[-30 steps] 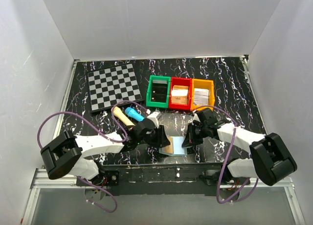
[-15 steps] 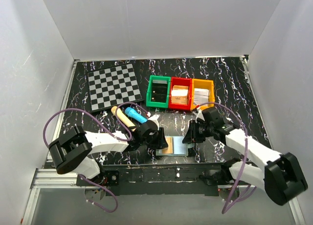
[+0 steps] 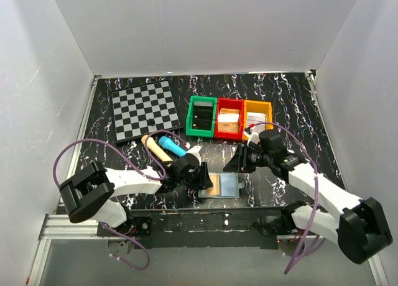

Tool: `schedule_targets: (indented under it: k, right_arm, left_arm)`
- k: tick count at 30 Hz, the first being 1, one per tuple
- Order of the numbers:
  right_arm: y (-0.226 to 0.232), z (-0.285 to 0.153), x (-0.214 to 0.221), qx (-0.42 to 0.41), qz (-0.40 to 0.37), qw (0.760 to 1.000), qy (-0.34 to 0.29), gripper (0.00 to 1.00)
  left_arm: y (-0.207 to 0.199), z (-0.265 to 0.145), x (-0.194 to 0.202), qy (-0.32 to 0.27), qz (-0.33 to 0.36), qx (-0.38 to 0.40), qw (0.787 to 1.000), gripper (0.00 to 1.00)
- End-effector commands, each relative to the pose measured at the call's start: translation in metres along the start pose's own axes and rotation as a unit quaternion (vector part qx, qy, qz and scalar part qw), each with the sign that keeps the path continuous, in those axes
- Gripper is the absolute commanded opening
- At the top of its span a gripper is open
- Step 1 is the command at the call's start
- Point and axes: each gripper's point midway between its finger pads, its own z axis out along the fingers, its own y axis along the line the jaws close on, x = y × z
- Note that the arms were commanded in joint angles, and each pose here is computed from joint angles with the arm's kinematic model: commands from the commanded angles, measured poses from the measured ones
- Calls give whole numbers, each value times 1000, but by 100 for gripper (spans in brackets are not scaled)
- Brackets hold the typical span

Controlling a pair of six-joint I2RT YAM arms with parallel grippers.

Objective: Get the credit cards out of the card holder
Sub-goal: Open the card holder at the center of the board.

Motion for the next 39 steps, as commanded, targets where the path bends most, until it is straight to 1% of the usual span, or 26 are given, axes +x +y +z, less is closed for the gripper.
schedule_targets:
  k: [1,4,7,12,18,23,29,39]
  right_arm:
    - [0,10,4,-16,7,999,36,40]
    - [-6,18,7,-25,17,999,32,39]
    - [-13,24,13,-19,33,998,48,39]
    - [-26,35,16,-8,46,997,54,40]
    - [-36,42,24,-4,54,996,71,39]
    - [-41,47,30,-8,69,994,80,40]
    - [-48,54,38,-14,88,992,90,40]
    - [-47,58,37,-25,96,991,85,42]
  left_arm:
    - [4,-8,-11,-30,-1,-8,1000,37]
    - [7,-9,-9,-29,-2,-13,1000,37]
    - [9,-9,-8,-30,-3,-15,999,37]
    - [10,-9,-8,-31,-5,-18,999,37]
    - [12,-6,-5,-26,-5,-19,999,36]
    - [13,-5,-4,-24,-6,-23,999,35]
    - [22,-4,-1,-21,-23,-46,998,30]
    - [27,0,4,-9,-28,-57,998,26]
